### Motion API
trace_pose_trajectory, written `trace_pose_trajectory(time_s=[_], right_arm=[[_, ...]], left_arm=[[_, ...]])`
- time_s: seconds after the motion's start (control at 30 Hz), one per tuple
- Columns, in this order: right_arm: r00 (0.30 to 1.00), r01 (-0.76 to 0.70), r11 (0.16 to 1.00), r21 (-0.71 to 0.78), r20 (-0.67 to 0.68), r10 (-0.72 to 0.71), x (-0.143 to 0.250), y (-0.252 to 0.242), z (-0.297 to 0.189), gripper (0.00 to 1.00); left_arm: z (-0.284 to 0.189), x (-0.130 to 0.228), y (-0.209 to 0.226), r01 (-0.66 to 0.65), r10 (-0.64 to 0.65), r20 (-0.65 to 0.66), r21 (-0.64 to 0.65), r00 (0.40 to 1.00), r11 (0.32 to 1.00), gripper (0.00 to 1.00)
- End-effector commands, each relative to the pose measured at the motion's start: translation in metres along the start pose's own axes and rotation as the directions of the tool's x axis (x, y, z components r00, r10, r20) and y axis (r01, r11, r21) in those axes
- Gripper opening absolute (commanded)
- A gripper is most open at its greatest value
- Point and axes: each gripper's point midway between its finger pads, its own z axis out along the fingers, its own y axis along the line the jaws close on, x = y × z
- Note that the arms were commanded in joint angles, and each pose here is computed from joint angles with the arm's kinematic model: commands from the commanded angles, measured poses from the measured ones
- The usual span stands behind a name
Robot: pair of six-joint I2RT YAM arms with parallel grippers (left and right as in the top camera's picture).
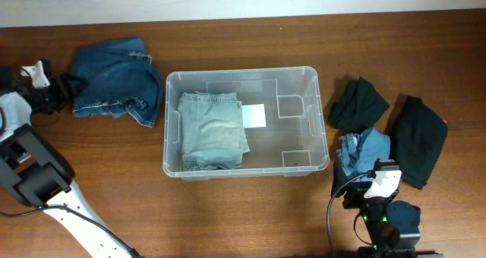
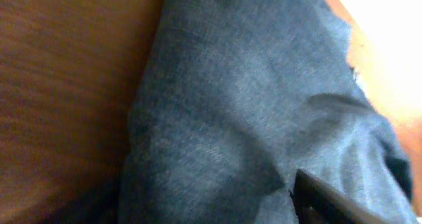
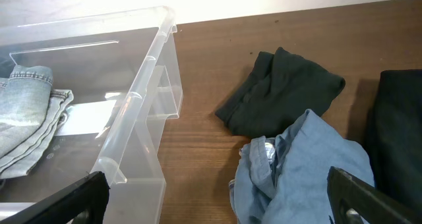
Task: Pack container
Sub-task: 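Move the left gripper to the dark-blue jeans and grasp them, then lift the dark-blue jeans and lower them into the bin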
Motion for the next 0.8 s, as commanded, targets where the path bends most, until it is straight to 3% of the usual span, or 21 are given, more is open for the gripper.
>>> trace_pose_trajectory(time_s=[0.0,0.03,0.07,0.23,0.3,0.43,0.57,0.67,0.77], right_arm=[[1.0,-0.01,1.0,0.003,-0.001,0.01,0.002,-0.001,0.001,0.98],[1.0,-0.01,1.0,0.003,-0.001,0.01,0.002,-0.001,0.001,0.98],[1.0,-0.01,1.0,0.003,-0.001,0.01,0.002,-0.001,0.001,0.98],[1.0,-0.01,1.0,0.003,-0.001,0.01,0.002,-0.001,0.001,0.98],[1.0,-0.01,1.0,0.003,-0.001,0.01,0.002,-0.001,0.001,0.98],[1.0,-0.01,1.0,0.003,-0.001,0.01,0.002,-0.001,0.001,0.98],[1.0,-0.01,1.0,0.003,-0.001,0.01,0.002,-0.001,0.001,0.98],[1.0,-0.01,1.0,0.003,-0.001,0.01,0.002,-0.001,0.001,0.98],[1.0,-0.01,1.0,0.003,-0.001,0.01,0.002,-0.001,0.001,0.98]], left_arm=[[0.041,0.045,0.002,0.073,-0.066,-0.125,0.051,0.99,0.996,0.48],[0.041,0.047,0.001,0.081,-0.074,-0.133,0.051,0.988,0.995,0.22],[0.04,0.049,0.0,0.093,-0.085,-0.142,0.055,0.986,0.994,0.01],[0.011,0.047,-0.025,0.212,-0.177,-0.151,0.262,0.973,0.941,0.0],[-0.004,0.045,-0.03,0.241,-0.204,-0.164,0.25,0.965,0.938,0.0],[-0.063,0.025,-0.083,0.102,-0.074,-0.114,0.263,0.991,0.959,0.0],[-0.148,-0.003,-0.163,-0.105,0.104,0.013,0.154,0.994,0.982,0.0],[-0.207,-0.009,-0.234,-0.274,0.259,0.135,0.113,0.957,0.955,0.0],[-0.26,0.004,-0.308,-0.433,0.402,0.245,0.09,0.883,0.897,0.0]])
